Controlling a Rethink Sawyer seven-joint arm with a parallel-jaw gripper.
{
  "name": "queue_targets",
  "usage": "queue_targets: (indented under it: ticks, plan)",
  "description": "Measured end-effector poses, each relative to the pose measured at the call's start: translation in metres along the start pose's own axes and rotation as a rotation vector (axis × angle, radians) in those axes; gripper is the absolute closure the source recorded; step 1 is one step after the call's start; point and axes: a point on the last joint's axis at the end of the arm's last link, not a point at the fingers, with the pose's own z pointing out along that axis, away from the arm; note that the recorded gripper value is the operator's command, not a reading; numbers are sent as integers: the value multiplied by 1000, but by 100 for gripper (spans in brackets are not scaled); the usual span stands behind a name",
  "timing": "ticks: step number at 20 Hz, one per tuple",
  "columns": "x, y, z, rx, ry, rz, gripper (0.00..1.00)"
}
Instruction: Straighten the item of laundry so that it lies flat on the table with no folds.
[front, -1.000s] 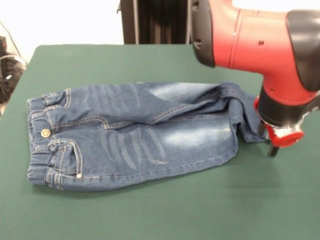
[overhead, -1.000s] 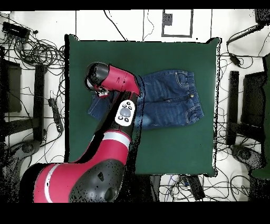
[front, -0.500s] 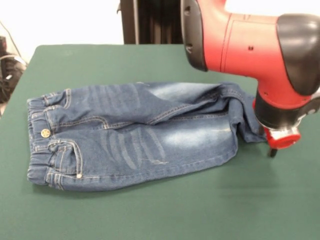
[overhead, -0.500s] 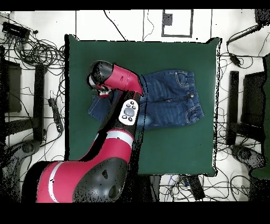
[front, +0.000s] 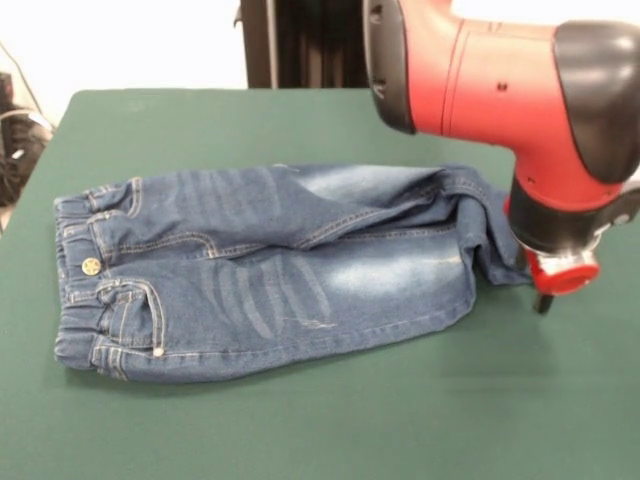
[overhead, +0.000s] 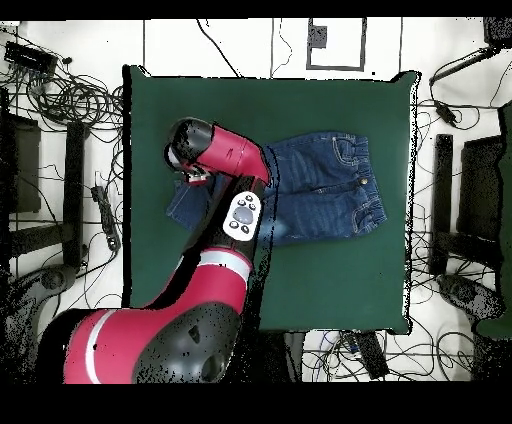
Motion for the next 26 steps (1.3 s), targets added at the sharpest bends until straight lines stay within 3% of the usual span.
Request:
queue_targets:
  ticks: [2, 9, 12, 17, 26]
  plan:
    - [0, -2, -1, -21, -15, 5, 0]
    - [-8, -14, -17, -222, -151, 38, 0]
    - [-9, -20, -28, -276, -184, 47, 0]
    - [-13, -27, -41, -295, -179, 69, 0]
    - [-47, -32, -44, -283, -51, 175, 0]
